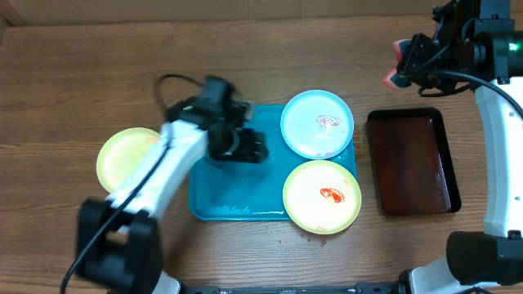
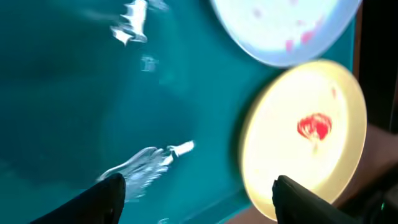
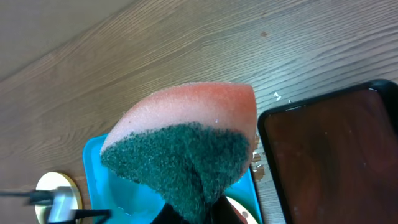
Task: Clean dirty plates on tray and stack at the side
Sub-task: 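Grasp the front yellow plate with the left gripper and drag it left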
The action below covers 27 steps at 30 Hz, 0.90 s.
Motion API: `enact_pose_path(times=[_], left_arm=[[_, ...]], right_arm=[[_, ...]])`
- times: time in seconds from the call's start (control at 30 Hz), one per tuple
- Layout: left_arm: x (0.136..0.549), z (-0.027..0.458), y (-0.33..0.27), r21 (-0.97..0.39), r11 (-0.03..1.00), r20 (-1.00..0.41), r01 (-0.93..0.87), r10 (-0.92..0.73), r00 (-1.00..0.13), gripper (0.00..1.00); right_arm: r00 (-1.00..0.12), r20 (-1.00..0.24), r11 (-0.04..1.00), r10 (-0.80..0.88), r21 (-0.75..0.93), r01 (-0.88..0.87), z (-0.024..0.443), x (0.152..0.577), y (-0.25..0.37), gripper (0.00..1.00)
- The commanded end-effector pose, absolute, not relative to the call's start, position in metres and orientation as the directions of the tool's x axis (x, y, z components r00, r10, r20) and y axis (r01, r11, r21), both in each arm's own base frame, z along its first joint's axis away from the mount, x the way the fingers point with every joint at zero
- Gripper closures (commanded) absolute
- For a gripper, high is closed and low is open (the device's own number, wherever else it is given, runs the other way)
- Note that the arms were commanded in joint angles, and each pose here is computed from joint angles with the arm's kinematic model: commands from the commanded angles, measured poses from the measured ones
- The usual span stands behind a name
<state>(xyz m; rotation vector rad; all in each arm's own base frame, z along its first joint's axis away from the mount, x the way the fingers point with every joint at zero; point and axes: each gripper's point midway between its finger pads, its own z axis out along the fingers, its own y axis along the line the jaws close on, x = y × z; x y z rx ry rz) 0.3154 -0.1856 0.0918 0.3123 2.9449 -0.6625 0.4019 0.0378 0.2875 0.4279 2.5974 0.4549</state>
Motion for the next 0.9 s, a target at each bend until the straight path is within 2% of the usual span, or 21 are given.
enact_pose_path(times=[0.0, 0.3, 0.47, 0.73, 0.87], left_arm=[[0.309, 0.078, -0.219, -0.419, 0.844, -0.095, 0.334, 0.325, -0.941, 0.25], [0.276, 0.03, -0.256, -0.395, 0.828, 0.048, 0.399, 0.452, -0.891, 0.4], [0.262, 0.024, -0.263, -0.39, 0.819, 0.078, 0.421, 0.485, -0.871, 0.48], [0.25, 0.015, -0.257, -0.311, 0.855, 0.125, 0.415, 0.47, -0.874, 0.5], [0.25, 0.014, -0.257, -0.305, 0.86, 0.123, 0.41, 0.462, -0.878, 0.65]], right_arm=[[-0.835, -0.414, 0.901, 0.363, 0.384, 0.202, 0.295, 0.402, 0.038, 0.96], [-0.835, -0.414, 0.901, 0.363, 0.384, 0.201, 0.295, 0.402, 0.038, 0.96], [-0.834, -0.415, 0.901, 0.363, 0.384, 0.202, 0.295, 0.402, 0.038, 0.96], [-0.842, -0.416, 0.909, 0.343, 0.374, 0.185, 0.294, 0.4, 0.038, 0.96], [-0.842, -0.416, 0.909, 0.343, 0.373, 0.186, 0.294, 0.4, 0.038, 0.96]])
